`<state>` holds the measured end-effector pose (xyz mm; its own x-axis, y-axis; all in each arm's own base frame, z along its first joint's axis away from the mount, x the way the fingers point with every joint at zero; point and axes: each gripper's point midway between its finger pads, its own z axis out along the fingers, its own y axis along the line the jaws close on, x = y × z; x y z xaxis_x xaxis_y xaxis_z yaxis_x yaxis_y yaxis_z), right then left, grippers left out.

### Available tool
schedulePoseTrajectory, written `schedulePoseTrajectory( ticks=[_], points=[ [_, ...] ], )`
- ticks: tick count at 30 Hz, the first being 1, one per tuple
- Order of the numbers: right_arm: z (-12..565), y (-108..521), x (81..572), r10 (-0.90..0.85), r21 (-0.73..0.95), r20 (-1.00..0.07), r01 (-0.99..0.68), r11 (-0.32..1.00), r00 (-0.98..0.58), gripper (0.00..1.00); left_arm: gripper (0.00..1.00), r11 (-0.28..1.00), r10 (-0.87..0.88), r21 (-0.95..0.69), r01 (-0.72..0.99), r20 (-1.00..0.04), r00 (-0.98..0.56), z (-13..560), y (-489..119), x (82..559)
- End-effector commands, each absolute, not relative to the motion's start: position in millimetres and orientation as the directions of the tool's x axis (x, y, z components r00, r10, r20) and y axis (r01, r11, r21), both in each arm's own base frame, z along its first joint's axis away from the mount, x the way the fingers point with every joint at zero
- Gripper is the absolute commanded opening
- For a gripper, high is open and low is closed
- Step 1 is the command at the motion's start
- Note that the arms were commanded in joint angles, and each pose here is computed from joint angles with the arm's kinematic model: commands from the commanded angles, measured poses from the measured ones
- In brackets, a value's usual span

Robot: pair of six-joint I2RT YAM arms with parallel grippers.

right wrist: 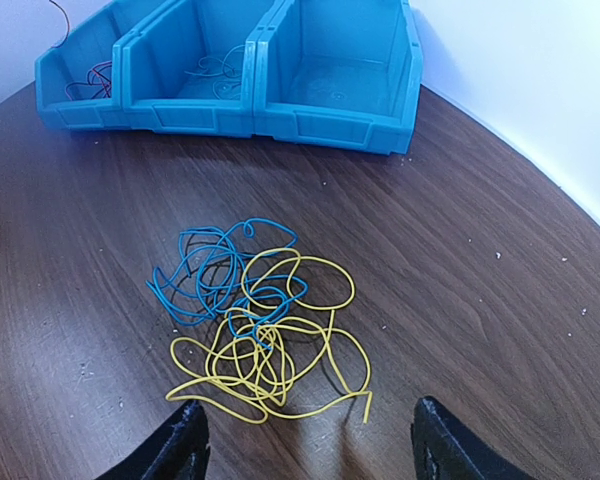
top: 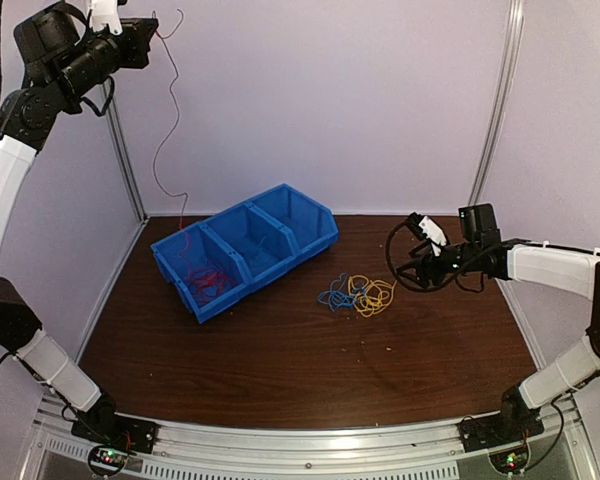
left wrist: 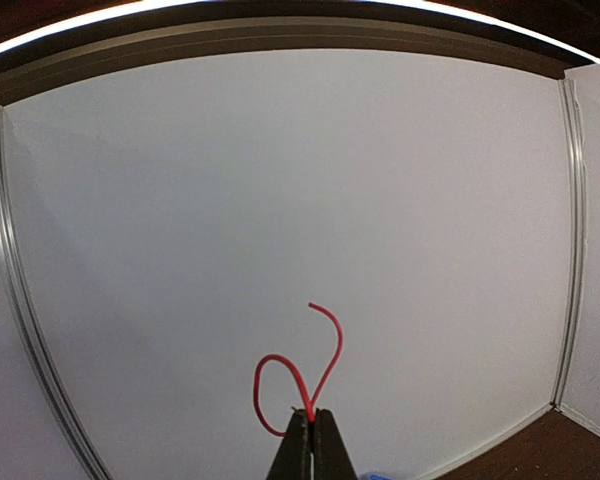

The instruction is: Untangle the cables

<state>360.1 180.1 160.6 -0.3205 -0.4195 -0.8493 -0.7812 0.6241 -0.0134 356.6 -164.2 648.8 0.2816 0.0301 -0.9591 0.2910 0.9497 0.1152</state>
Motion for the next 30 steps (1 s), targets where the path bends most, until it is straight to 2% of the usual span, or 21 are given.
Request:
schedulePoseTrajectory(
  ticks=[1,8,17,30],
  points=[
    [167.0,179.6,363.9,-0.419,-0.027,-0.855,-0.782,0.623,-0.304,0.70,0.00,0.946,-0.003,0.109,0.306,-0.939,0.344,665.8,-166.3,353.2],
    [163.4,179.6,364.3,-0.424,-0.023,-0.851,-0.783,0.621,-0.311,0.70,0.00,0.969,0.063,0.120,0.217,-0.965,0.255,626.5,-158.2,374.5],
    [159.6,180.5,365.1,-0.426,-0.014,-0.846,-0.786,0.618,-0.320,0.70,0.00,0.981,0.088,0.122,0.149,-0.972,0.220,613.3,-144.7,377.1],
    [161.5,179.8,364.2,-0.431,-0.025,-0.847,-0.787,0.616,-0.311,0.70,0.00,0.959,-0.012,0.085,0.271,-0.941,0.339,662.4,-155.5,354.4]
  ],
)
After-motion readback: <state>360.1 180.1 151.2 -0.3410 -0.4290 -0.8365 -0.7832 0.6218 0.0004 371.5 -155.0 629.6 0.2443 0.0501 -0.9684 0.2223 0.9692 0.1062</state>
